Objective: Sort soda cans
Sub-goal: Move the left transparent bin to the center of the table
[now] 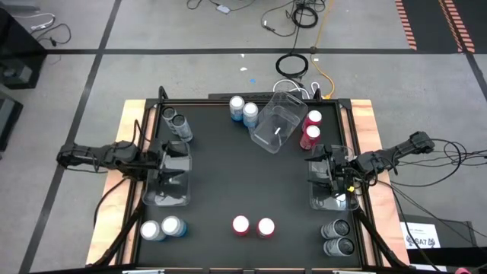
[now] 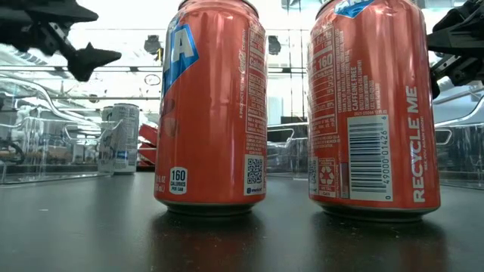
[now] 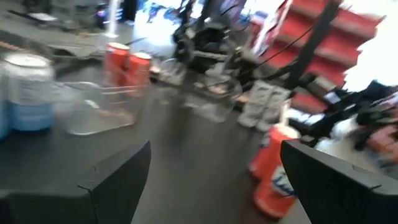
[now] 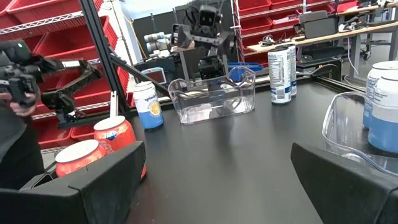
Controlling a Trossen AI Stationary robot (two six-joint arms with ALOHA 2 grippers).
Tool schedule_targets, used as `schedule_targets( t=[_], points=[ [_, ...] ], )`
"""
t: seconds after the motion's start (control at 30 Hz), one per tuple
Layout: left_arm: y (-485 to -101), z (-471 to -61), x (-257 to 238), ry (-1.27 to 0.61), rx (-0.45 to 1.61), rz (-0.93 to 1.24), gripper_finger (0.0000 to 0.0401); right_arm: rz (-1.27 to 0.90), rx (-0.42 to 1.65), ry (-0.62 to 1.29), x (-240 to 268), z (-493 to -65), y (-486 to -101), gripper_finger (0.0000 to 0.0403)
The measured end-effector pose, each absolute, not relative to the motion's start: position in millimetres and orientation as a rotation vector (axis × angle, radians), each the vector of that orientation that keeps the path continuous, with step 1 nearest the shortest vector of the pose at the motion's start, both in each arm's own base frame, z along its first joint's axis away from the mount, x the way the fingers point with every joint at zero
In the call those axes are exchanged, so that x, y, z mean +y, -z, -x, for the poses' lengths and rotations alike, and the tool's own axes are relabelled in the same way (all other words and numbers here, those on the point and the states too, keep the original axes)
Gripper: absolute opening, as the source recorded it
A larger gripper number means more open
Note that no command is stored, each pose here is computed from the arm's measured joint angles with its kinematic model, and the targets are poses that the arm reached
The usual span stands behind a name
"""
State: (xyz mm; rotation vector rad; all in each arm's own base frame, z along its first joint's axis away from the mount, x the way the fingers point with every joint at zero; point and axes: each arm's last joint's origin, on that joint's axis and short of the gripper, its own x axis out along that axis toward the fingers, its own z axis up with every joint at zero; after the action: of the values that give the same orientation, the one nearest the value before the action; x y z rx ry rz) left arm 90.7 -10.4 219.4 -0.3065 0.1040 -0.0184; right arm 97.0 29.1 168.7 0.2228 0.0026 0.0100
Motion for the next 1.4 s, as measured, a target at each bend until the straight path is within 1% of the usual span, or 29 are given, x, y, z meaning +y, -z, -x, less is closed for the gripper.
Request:
schedule_targets(
  t=[0.13,0.23,0.33,0.5,0.7,0.8,1.1,1.2,1.27,1.4],
  points=[
    [-245,-97,-10,-0.043,0.224,0.284,0.0366,-0.223,0.003,-0.01,29,-97,-169,0.0396],
    [-255,-108,-11,-0.134,0.403,0.314,0.0366,-0.223,0.002,-0.01,29,-97,-169,0.0396],
    [-263,-127,-13,-0.192,0.569,0.315,0.0366,-0.223,0.003,-0.01,29,-97,-169,0.0396],
    [-273,-168,-19,-0.221,0.7,0.275,0.0366,-0.223,0.003,-0.01,29,-97,-169,0.0396],
    [-280,-207,-23,-0.226,0.766,0.187,0.0366,-0.223,0.003,-0.01,29,-97,-169,0.0396],
    [-285,-224,-20,-0.247,0.766,0.188,0.0366,-0.223,0.003,-0.01,29,-97,-169,0.0396],
    [-306,-266,-11,-0.22,0.755,0.203,0.0366,-0.223,0.003,-0.01,29,-97,-169,0.0396],
    [-310,-271,-11,-0.221,0.761,0.205,0.0366,-0.223,0.003,-0.01,29,-97,-169,0.0396],
    [-312,-269,-11,-0.239,0.776,0.245,0.0366,-0.223,0.003,-0.01,29,-97,-169,0.0396],
    [-311,-255,-10,-0.316,0.862,0.338,0.0366,-0.223,0.003,-0.01,29,-97,-169,0.0396]
  ],
)
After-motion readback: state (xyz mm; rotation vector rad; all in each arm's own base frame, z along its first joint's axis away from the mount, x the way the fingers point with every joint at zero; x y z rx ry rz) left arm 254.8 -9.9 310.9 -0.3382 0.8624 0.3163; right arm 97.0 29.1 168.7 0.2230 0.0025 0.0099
